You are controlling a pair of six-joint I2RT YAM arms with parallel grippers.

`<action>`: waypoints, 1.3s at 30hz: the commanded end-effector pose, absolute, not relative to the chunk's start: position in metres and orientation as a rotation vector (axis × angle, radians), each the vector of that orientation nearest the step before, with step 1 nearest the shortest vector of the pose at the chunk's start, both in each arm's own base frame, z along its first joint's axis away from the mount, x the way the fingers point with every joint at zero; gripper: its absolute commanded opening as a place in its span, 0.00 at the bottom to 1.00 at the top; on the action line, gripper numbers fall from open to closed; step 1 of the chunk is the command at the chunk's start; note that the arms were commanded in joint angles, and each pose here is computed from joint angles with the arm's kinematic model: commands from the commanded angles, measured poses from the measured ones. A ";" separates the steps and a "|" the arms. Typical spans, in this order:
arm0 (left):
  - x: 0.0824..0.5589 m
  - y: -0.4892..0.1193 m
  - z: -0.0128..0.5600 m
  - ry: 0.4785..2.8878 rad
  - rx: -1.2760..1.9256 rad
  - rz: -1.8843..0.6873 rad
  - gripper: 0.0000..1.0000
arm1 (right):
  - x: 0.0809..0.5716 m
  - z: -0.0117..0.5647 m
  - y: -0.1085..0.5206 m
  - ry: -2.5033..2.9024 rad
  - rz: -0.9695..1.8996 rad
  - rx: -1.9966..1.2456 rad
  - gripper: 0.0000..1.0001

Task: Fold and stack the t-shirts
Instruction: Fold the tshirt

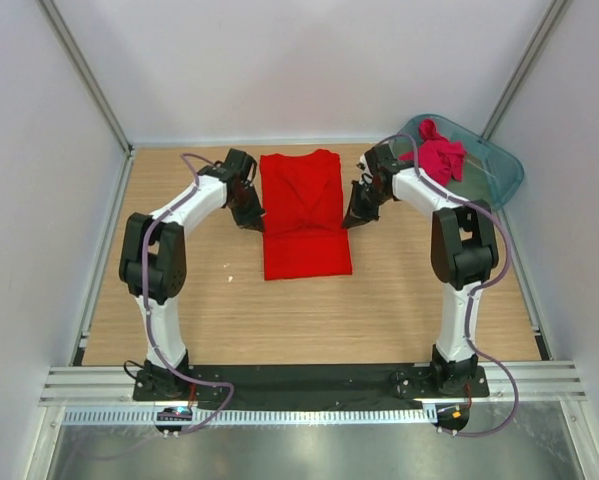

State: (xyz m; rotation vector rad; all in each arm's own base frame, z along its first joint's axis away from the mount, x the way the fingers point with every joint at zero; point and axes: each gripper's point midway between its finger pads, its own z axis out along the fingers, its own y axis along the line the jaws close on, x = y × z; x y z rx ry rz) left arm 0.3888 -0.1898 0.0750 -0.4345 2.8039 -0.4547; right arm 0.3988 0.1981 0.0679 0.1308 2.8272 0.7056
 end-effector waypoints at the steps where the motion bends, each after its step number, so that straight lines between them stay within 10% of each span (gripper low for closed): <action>1: 0.405 -0.185 0.083 2.794 -0.406 -0.462 0.00 | 0.415 0.079 0.204 2.794 0.741 0.100 0.01; 15: 0.421 -0.184 0.061 2.830 -0.428 -0.467 0.01 | 0.446 0.062 0.206 2.775 0.736 0.112 0.01; 25: 0.455 -0.138 0.137 2.628 -0.355 -0.232 0.45 | 0.477 0.096 0.174 2.667 0.470 0.074 0.39; 39: 0.305 -0.188 0.117 2.694 -0.273 -0.556 0.33 | 0.397 0.081 0.245 2.692 0.400 -0.190 0.43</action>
